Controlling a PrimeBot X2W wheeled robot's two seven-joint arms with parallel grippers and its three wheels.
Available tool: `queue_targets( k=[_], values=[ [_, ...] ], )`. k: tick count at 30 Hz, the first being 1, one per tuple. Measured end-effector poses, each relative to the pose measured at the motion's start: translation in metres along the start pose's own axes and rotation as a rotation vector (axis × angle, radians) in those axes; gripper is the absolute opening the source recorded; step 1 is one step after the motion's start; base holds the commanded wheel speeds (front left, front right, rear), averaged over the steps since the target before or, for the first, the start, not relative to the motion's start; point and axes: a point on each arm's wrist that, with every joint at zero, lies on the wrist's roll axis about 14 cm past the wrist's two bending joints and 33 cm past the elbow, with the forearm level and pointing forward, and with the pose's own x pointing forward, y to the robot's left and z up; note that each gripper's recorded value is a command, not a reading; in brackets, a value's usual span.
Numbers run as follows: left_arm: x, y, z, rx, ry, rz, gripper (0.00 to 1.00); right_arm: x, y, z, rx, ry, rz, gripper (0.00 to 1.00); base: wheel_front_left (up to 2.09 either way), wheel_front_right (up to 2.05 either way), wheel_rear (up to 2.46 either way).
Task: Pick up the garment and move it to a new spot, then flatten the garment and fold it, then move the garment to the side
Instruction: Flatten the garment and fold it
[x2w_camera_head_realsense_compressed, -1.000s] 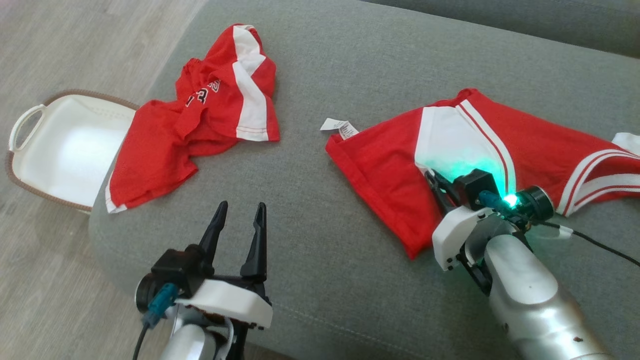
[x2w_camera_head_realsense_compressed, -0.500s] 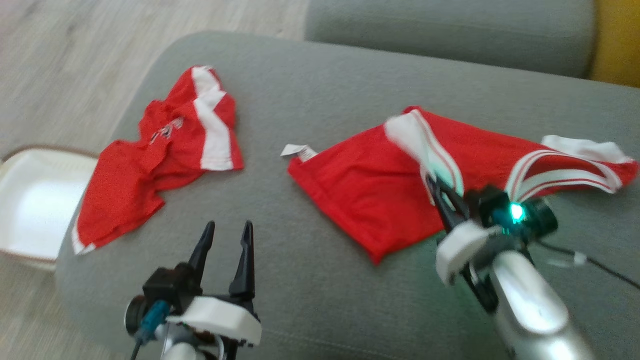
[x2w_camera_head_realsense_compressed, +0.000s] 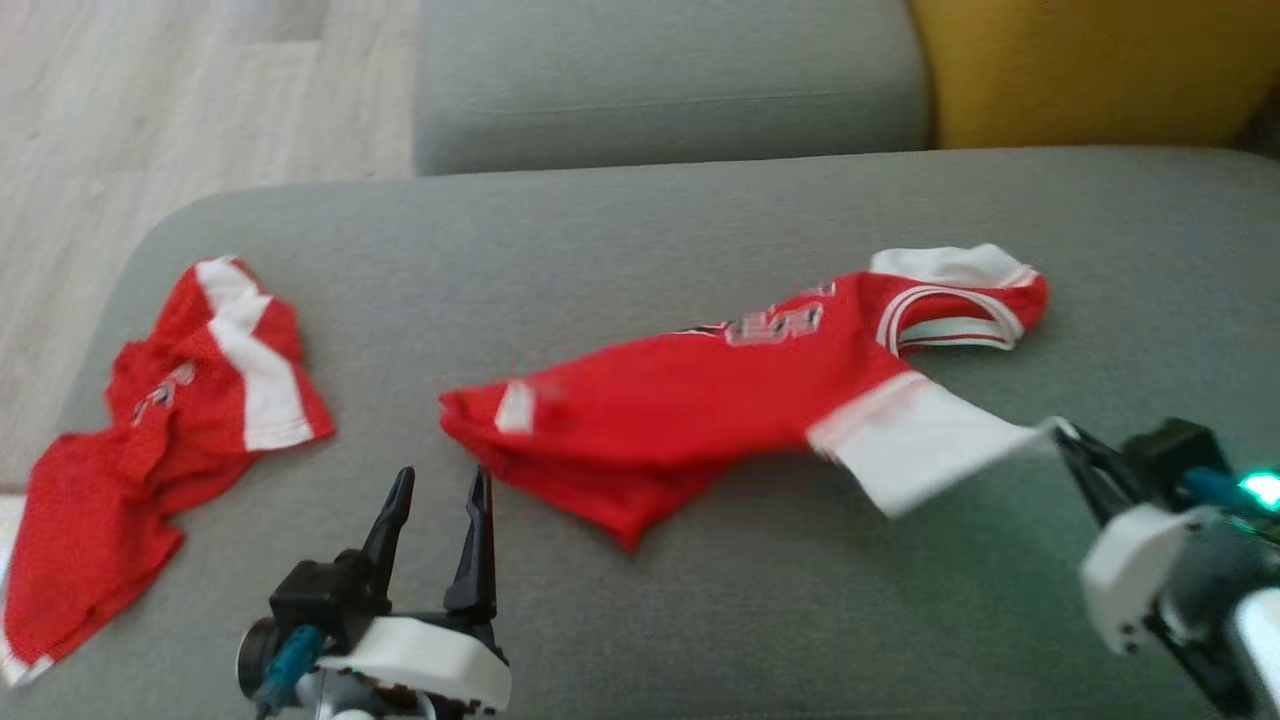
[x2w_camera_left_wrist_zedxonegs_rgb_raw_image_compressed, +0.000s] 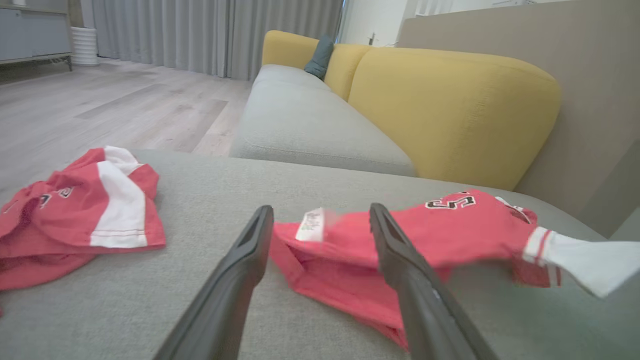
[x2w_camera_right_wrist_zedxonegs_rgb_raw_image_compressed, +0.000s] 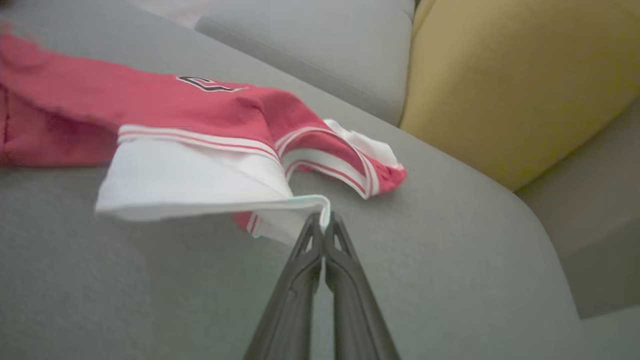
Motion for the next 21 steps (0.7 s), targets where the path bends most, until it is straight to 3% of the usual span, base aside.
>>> queue_targets(
  k=[6, 12, 13, 14, 18, 21],
  values=[
    [0.006, -0.014, -0.002, 0.0, 0.005, -0.049, 1.0, -0.044, -0.037, -0.049, 0.013, 0.197, -0.094, 0.0, 0.0, 0.0, 0.0],
    [0.006, -0.016, -0.002, -0.001, 0.005, -0.053, 1.0, -0.062, -0.051, -0.068, 0.034, 0.312, -0.125, 0.0, 0.0, 0.0, 0.0],
    [0.006, -0.015, -0.001, 0.0, 0.005, -0.052, 1.0, -0.064, -0.049, -0.074, 0.046, 0.344, -0.12, 0.27, 0.0, 0.0, 0.0],
    [0.005, -0.015, -0.001, 0.0, 0.005, -0.05, 1.0, -0.066, -0.046, -0.08, 0.052, 0.37, -0.112, 1.0, 0.0, 0.0, 0.0],
    [0.004, -0.012, -0.002, 0.0, 0.007, -0.041, 1.0, -0.061, -0.042, -0.072, 0.063, 0.337, -0.121, 1.0, 0.0, 0.0, 0.0],
    [0.004, -0.01, -0.003, -0.001, 0.008, -0.035, 1.0, -0.045, -0.037, -0.041, 0.077, 0.204, -0.119, 1.0, 0.0, 0.0, 0.0]
  ],
)
